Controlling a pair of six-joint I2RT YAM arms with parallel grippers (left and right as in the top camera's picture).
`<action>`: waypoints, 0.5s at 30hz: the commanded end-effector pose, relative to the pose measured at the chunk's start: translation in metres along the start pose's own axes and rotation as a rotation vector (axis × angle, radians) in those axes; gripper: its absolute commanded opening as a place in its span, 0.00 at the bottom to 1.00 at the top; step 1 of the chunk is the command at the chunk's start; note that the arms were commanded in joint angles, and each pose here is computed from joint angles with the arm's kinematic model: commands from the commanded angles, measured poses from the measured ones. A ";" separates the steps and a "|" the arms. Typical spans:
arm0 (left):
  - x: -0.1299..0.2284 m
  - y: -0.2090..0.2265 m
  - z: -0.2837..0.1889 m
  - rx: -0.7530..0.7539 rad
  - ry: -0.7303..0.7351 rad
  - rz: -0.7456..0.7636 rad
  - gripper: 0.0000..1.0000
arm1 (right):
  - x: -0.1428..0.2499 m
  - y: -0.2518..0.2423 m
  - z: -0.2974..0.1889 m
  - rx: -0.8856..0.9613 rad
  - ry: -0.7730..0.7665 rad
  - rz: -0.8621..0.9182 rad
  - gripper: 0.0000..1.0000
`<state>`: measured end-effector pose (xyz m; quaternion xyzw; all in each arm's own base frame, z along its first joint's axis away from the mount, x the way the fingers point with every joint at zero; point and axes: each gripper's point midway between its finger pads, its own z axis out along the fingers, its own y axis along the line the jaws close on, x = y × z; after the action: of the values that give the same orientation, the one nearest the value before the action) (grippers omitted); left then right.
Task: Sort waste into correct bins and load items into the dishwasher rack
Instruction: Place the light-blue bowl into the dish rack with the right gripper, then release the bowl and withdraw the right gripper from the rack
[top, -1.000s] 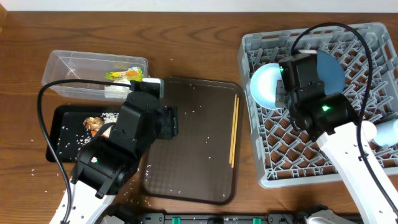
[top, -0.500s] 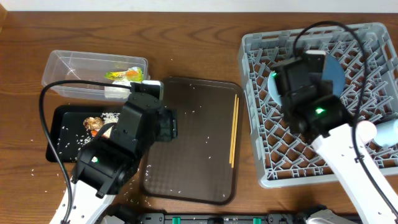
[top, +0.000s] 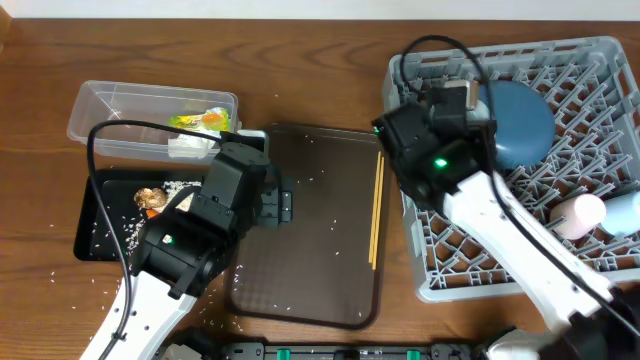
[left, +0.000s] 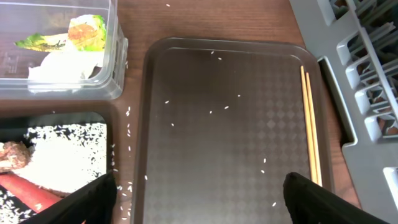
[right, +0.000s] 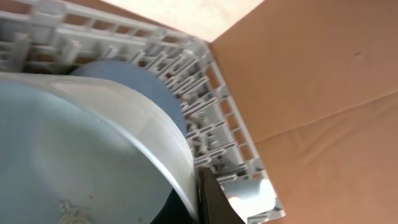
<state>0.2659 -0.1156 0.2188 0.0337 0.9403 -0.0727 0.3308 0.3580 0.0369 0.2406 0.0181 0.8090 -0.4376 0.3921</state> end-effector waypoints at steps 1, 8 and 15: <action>-0.002 0.002 -0.001 -0.009 -0.007 0.006 0.87 | -0.016 -0.011 0.000 0.176 -0.067 -0.019 0.01; -0.002 0.002 -0.001 -0.009 -0.007 0.006 0.87 | -0.019 0.018 0.016 0.225 -0.066 -0.084 0.01; -0.002 0.002 -0.001 -0.009 -0.007 0.006 0.87 | -0.012 0.033 0.033 0.244 -0.038 -0.115 0.01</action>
<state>0.2657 -0.1155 0.2188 0.0335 0.9403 -0.0727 0.3307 0.3957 0.0455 0.2106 0.0032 0.7570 -0.5286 0.3840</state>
